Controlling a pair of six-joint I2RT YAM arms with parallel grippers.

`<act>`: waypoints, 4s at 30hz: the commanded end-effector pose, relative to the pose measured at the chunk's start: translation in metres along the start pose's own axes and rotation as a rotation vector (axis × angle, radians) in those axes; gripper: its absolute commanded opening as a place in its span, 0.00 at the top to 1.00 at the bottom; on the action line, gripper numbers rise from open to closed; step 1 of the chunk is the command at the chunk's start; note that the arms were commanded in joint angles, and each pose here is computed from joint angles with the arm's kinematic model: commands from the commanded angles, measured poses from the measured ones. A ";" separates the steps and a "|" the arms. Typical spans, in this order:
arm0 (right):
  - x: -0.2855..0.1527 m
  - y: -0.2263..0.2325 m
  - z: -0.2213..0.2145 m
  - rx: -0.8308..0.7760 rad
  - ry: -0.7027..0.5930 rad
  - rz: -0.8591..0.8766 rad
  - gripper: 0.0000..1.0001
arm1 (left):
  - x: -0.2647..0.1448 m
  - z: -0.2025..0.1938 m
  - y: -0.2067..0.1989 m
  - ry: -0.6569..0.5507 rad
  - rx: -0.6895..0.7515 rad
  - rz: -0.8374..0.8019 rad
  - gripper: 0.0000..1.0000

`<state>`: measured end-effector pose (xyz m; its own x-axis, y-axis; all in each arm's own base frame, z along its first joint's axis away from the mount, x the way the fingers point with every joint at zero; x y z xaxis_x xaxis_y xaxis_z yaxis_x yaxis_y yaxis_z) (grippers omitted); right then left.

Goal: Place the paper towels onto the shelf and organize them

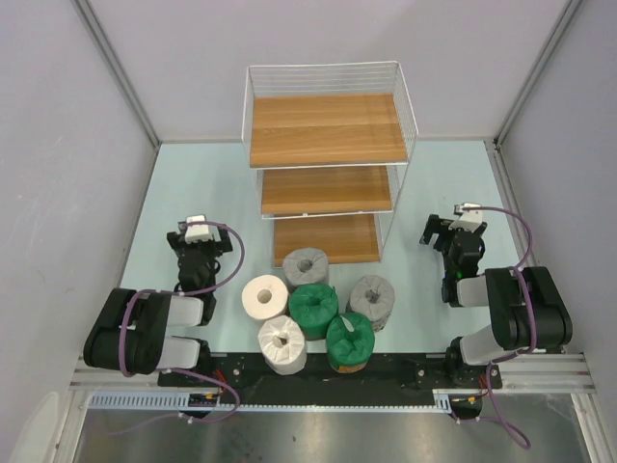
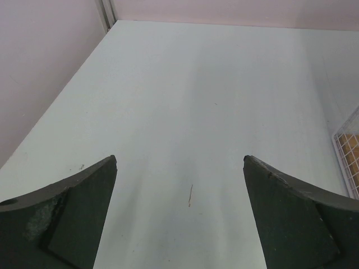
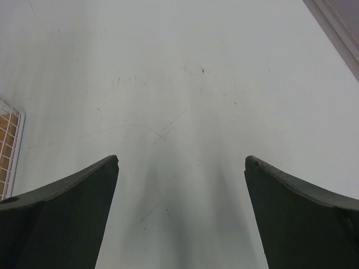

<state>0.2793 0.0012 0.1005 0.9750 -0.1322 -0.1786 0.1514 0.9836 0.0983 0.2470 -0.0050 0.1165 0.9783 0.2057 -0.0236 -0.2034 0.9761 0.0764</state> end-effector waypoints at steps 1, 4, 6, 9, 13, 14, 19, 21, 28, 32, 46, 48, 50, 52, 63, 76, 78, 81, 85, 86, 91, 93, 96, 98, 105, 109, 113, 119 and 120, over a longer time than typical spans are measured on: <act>0.000 0.000 0.007 -0.005 -0.045 0.004 0.00 | 0.007 0.012 -0.002 -0.056 -0.031 -0.007 0.00; 0.000 0.000 0.007 -0.004 -0.046 0.004 0.00 | 0.007 0.013 -0.002 -0.058 -0.031 -0.007 0.00; 0.001 -0.001 0.007 0.002 -0.042 0.013 0.00 | 0.007 0.013 -0.002 -0.059 -0.033 -0.007 0.00; 0.001 -0.001 0.008 0.006 -0.043 0.014 0.00 | 0.007 0.013 -0.002 -0.059 -0.032 -0.007 0.00; 0.001 -0.002 0.008 0.005 -0.043 0.014 0.00 | 0.007 0.012 -0.002 -0.055 -0.030 -0.009 0.00; 0.001 -0.001 0.008 0.004 -0.042 0.015 0.00 | 0.008 0.013 -0.002 -0.055 -0.032 -0.009 0.00; 0.000 -0.003 0.010 0.023 -0.057 -0.032 0.00 | 0.007 0.015 0.000 -0.058 -0.046 0.037 0.00; -0.004 -0.006 0.018 0.059 -0.095 -0.098 0.00 | 0.005 0.020 -0.001 -0.072 -0.028 0.025 0.00; -0.011 -0.010 0.040 0.089 -0.093 -0.179 0.00 | 0.012 0.057 0.001 0.012 -0.084 0.185 0.00; -0.011 -0.013 0.054 0.175 -0.095 -0.354 0.00 | 0.021 0.085 -0.004 0.088 -0.141 0.208 0.00; -0.021 -0.008 0.078 0.413 0.117 -0.272 0.00 | -0.010 0.122 -0.008 0.272 -0.375 -0.027 0.00; -0.023 -0.013 0.072 0.456 0.167 -0.282 0.00 | -0.017 0.118 -0.010 0.306 -0.418 -0.052 0.00; -0.024 -0.016 0.068 0.480 0.207 -0.267 0.00 | -0.024 0.114 -0.011 0.335 -0.451 -0.061 0.00; -0.025 -0.014 0.065 0.508 0.266 -0.247 0.00 | -0.031 0.119 -0.011 0.314 -0.498 -0.074 0.00; -0.041 -0.013 0.070 0.579 0.354 -0.153 0.00 | -0.047 0.129 -0.006 0.356 -0.490 -0.082 0.00; -0.141 0.061 0.088 0.333 0.373 -0.074 0.00 | -0.069 0.121 -0.011 0.385 -0.441 -0.133 0.00; -0.152 0.066 0.090 0.346 0.383 -0.047 0.00 | -0.073 0.122 -0.015 0.382 -0.427 -0.148 0.00; -0.170 0.079 0.088 0.313 0.447 0.040 0.01 | -0.078 0.122 -0.018 0.378 -0.410 -0.156 0.00; -0.190 0.096 0.083 0.279 0.536 0.161 0.03 | -0.085 0.120 -0.019 0.364 -0.406 -0.165 0.00; -0.197 0.102 0.083 0.269 0.552 0.204 0.03 | -0.086 0.120 -0.019 0.366 -0.405 -0.165 0.00; -0.210 0.114 0.077 0.234 0.588 0.279 0.06 | -0.088 0.115 -0.019 0.379 -0.407 -0.169 0.00; -0.213 0.117 0.074 0.205 0.608 0.293 0.07 | -0.089 0.114 -0.019 0.384 -0.403 -0.166 0.00; -0.215 0.123 0.066 0.155 0.637 0.299 0.07 | -0.092 0.112 -0.018 0.390 -0.407 -0.167 0.00; -0.214 0.126 0.062 0.150 0.643 0.284 0.08 | -0.092 0.111 -0.018 0.391 -0.412 -0.169 0.00; -0.210 0.130 0.055 0.134 0.646 0.235 0.15 | -0.091 0.113 -0.022 0.397 -0.428 -0.199 0.00; -0.207 0.129 0.049 0.112 0.658 0.195 0.18 | -0.092 0.113 -0.023 0.402 -0.427 -0.216 0.00; -0.207 0.130 0.046 0.104 0.672 0.195 0.23 | -0.093 0.113 -0.024 0.403 -0.428 -0.228 0.00; -0.206 0.133 0.035 0.087 0.708 0.210 0.32 | -0.092 0.114 -0.025 0.407 -0.430 -0.235 0.00; -0.206 0.134 0.034 0.084 0.716 0.209 0.33 | -0.092 0.114 -0.025 0.409 -0.431 -0.236 0.00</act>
<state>0.1019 0.1502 0.1834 0.6434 0.1862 -0.7425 0.0073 0.9684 0.2492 0.1660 -0.0529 0.2288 0.9222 -0.0619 -0.3817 -0.0901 0.9256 -0.3677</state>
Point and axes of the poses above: each gripper's point midway between its finger pads, its own x axis out along the fingers, its own y axis along the line the jaws close on, z = x × y, the point moved 10 cm from there along -x, back along the fingers, and after that the axes turned 2 degrees about x, right-handed, at the moved point
